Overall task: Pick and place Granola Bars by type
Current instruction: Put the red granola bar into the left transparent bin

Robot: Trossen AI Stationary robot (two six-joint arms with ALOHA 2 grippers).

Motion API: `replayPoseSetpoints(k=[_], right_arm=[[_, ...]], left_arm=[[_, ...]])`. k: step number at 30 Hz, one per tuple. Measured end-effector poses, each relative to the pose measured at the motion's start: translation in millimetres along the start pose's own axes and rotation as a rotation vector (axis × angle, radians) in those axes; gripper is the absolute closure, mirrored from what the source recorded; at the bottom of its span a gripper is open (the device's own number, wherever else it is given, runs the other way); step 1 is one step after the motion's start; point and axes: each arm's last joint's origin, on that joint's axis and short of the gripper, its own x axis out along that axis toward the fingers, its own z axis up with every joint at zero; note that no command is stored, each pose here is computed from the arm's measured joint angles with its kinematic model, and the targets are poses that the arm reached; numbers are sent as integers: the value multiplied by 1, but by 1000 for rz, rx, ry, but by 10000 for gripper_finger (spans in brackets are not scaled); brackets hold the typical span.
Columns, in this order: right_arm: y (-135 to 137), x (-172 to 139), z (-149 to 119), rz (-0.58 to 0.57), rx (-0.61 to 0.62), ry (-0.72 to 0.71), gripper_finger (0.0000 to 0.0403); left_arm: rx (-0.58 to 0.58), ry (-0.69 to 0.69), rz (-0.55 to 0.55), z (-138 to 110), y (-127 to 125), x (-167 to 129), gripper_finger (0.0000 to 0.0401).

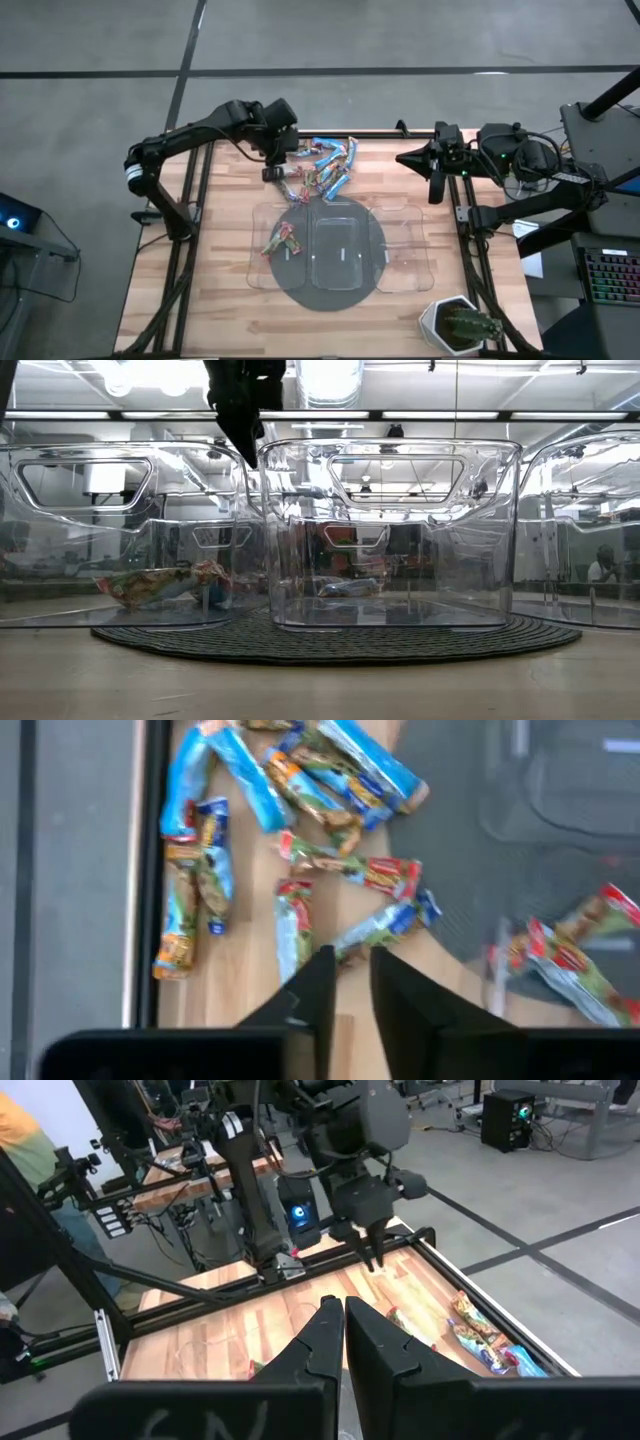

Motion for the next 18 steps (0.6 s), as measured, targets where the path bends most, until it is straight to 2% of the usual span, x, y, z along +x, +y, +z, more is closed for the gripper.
replayPoseSetpoints(k=[8,12,18], right_arm=[[0,0,0,-1,0,0,394],[0,0,0,-2,0,0,394],[0,0,0,-6,0,-2,394]], left_arm=[[3,33,1,2,8,15,259],[10,58,4,3,10,22,247],[15,124,12,-1,10,25,251]])
